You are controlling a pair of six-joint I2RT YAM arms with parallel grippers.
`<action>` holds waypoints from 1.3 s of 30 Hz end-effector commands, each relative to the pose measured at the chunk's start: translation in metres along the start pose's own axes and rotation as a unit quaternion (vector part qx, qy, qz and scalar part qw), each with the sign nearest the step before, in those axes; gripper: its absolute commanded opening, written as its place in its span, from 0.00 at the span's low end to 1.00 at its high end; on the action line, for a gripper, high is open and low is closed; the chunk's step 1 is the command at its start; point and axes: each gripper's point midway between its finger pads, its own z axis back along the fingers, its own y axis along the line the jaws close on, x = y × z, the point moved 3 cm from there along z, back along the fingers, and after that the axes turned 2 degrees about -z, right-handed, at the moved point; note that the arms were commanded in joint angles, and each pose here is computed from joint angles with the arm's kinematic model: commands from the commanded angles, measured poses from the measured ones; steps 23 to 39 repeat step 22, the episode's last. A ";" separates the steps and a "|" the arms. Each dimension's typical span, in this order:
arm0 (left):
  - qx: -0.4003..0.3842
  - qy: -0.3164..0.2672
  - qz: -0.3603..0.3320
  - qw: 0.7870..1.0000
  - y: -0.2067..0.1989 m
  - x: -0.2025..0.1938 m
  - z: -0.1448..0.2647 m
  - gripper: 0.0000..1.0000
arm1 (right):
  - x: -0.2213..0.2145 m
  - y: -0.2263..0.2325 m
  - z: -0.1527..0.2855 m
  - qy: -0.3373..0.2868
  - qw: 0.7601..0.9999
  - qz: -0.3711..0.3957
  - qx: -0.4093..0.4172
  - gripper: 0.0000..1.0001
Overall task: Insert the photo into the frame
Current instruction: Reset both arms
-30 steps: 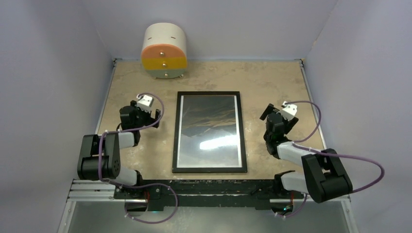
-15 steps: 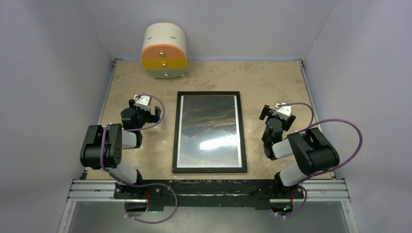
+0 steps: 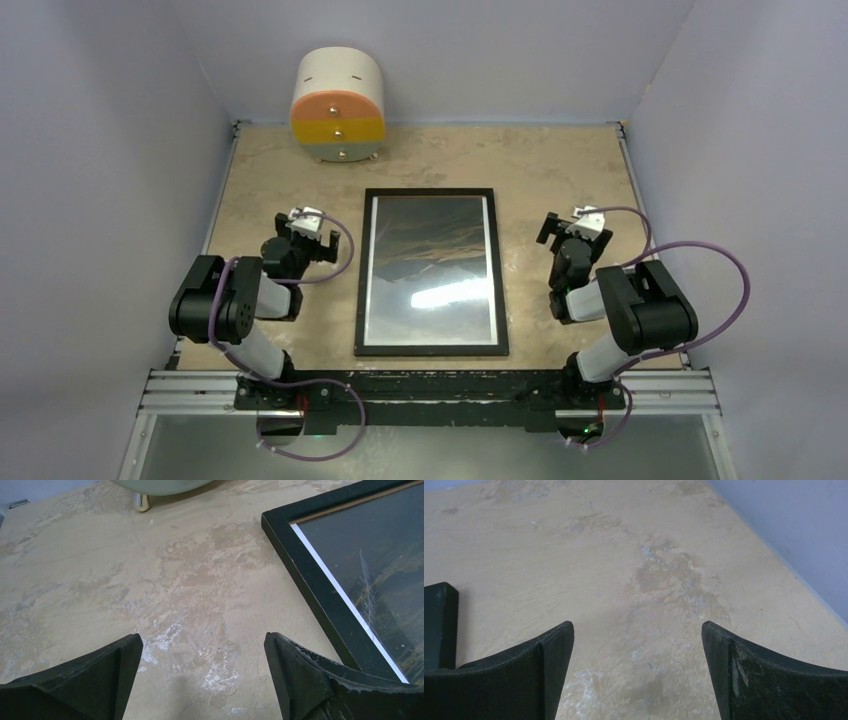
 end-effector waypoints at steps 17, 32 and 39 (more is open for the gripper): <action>0.021 -0.029 -0.004 0.999 0.011 0.016 -0.006 1.00 | 0.007 0.003 -0.009 -0.010 0.999 -0.018 0.026 0.99; 0.023 -0.033 -0.004 0.999 0.010 0.017 -0.005 1.00 | 0.008 0.003 -0.009 -0.011 0.999 -0.018 0.026 0.99; 0.023 -0.033 -0.004 0.999 0.010 0.017 -0.005 1.00 | 0.008 0.003 -0.009 -0.011 0.999 -0.018 0.026 0.99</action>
